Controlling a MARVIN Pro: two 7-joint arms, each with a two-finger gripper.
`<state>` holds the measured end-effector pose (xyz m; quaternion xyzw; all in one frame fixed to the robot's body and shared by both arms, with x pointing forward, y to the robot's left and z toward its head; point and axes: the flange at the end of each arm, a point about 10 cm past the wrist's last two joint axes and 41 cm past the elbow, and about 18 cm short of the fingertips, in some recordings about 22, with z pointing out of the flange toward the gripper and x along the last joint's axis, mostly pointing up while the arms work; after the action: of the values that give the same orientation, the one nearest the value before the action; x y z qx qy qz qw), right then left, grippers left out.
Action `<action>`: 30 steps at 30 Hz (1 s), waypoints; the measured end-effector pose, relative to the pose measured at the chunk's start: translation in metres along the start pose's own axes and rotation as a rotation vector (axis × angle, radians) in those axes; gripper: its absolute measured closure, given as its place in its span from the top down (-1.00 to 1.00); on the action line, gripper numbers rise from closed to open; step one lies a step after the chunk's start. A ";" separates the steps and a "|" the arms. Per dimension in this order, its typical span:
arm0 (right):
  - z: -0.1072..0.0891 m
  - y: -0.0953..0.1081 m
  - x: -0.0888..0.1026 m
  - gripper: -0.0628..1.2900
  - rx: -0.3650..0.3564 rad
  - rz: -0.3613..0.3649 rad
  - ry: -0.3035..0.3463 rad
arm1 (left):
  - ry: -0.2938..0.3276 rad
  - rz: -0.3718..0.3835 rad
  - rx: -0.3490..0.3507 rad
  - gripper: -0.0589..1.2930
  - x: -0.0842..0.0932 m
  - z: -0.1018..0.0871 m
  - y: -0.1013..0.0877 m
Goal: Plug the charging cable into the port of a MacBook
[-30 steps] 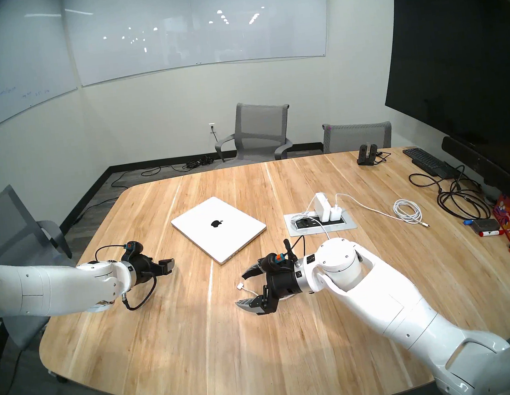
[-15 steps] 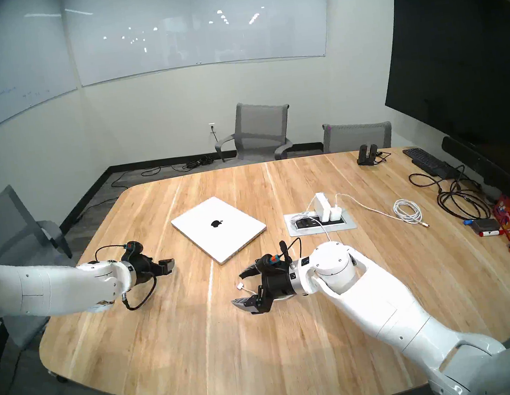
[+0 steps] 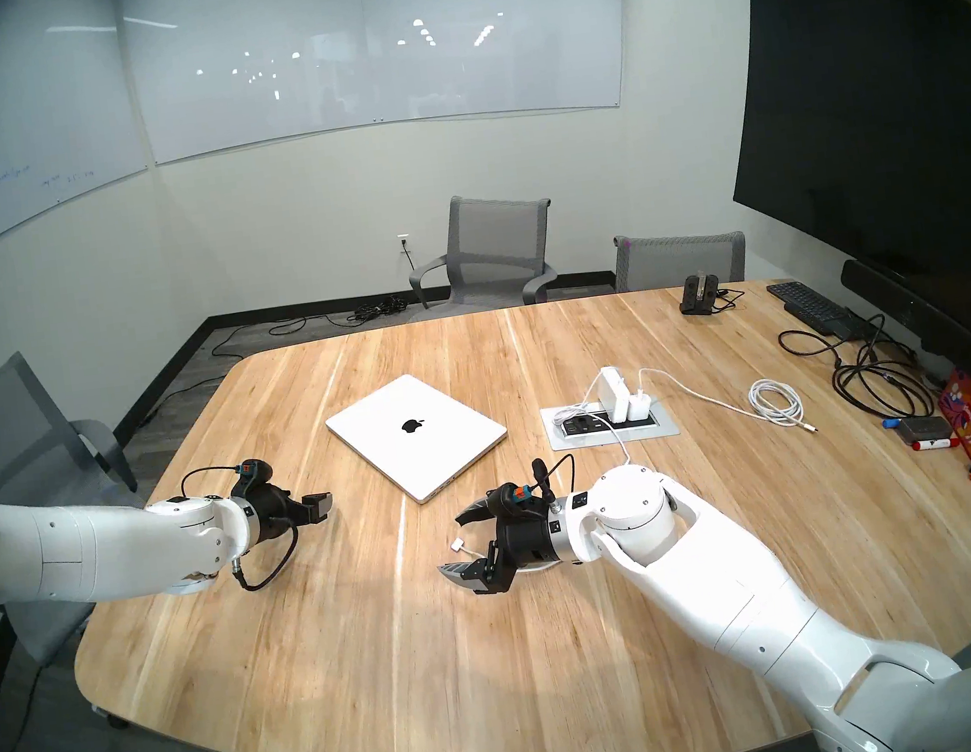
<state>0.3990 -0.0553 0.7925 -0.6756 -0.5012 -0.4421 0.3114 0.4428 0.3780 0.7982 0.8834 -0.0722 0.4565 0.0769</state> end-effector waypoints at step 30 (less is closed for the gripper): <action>-0.014 -0.030 -0.028 0.92 -0.011 0.024 0.011 | 0.000 0.000 0.000 0.96 0.000 0.000 0.000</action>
<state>0.3637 -0.0701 0.7724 -0.6807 -0.4891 -0.4447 0.3156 0.4428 0.3780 0.7982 0.8834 -0.0722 0.4565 0.0769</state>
